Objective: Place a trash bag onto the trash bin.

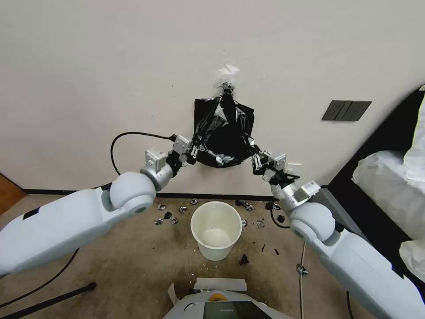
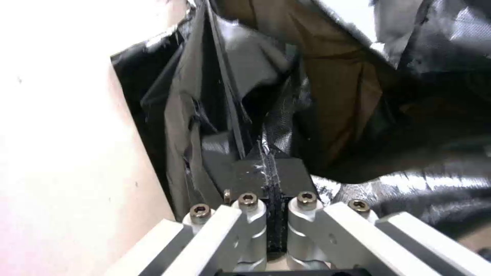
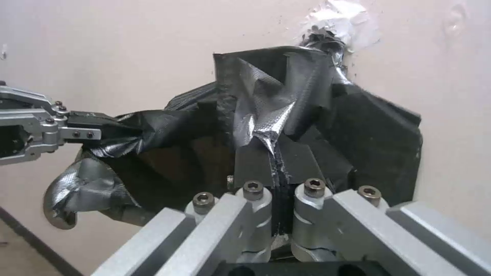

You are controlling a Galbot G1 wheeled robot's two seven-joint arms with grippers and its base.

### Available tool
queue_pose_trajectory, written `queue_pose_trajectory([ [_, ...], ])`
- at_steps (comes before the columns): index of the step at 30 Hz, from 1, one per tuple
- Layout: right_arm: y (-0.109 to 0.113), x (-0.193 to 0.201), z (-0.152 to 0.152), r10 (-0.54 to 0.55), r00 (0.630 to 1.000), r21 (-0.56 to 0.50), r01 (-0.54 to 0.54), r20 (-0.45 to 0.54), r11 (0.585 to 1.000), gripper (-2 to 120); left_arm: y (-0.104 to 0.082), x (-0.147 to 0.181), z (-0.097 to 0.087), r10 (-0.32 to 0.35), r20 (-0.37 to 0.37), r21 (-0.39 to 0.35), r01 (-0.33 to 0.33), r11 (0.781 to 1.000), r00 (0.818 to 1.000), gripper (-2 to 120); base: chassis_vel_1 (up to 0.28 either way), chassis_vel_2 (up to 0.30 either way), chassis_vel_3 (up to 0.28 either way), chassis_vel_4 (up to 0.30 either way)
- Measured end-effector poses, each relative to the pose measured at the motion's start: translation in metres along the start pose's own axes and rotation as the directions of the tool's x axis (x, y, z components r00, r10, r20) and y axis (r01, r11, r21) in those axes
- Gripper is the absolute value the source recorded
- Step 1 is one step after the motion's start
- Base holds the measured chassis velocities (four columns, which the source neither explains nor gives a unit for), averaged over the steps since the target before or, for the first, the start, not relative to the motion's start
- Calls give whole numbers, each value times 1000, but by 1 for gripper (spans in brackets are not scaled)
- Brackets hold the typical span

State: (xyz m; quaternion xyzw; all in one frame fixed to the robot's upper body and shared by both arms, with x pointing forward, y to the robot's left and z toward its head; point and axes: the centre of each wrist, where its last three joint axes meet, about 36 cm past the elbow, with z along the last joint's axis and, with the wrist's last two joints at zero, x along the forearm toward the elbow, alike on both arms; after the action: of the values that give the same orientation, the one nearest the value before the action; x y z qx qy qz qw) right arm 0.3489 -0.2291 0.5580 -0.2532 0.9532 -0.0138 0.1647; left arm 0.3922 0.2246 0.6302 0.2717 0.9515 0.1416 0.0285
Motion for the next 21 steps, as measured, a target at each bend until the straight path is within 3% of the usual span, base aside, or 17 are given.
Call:
queue_pose_trajectory([
  [9,19,23,-12,-4,999,-71,1,-35,997,0,-15,18,7,16,9,18,-16,1000,1000,0,0,0,0,0],
  [21,24,41,4,37,993,-81,-46,-111,996,0,-28,2,18,33,22,61,-34,998,999,0,0,0,0,0],
])
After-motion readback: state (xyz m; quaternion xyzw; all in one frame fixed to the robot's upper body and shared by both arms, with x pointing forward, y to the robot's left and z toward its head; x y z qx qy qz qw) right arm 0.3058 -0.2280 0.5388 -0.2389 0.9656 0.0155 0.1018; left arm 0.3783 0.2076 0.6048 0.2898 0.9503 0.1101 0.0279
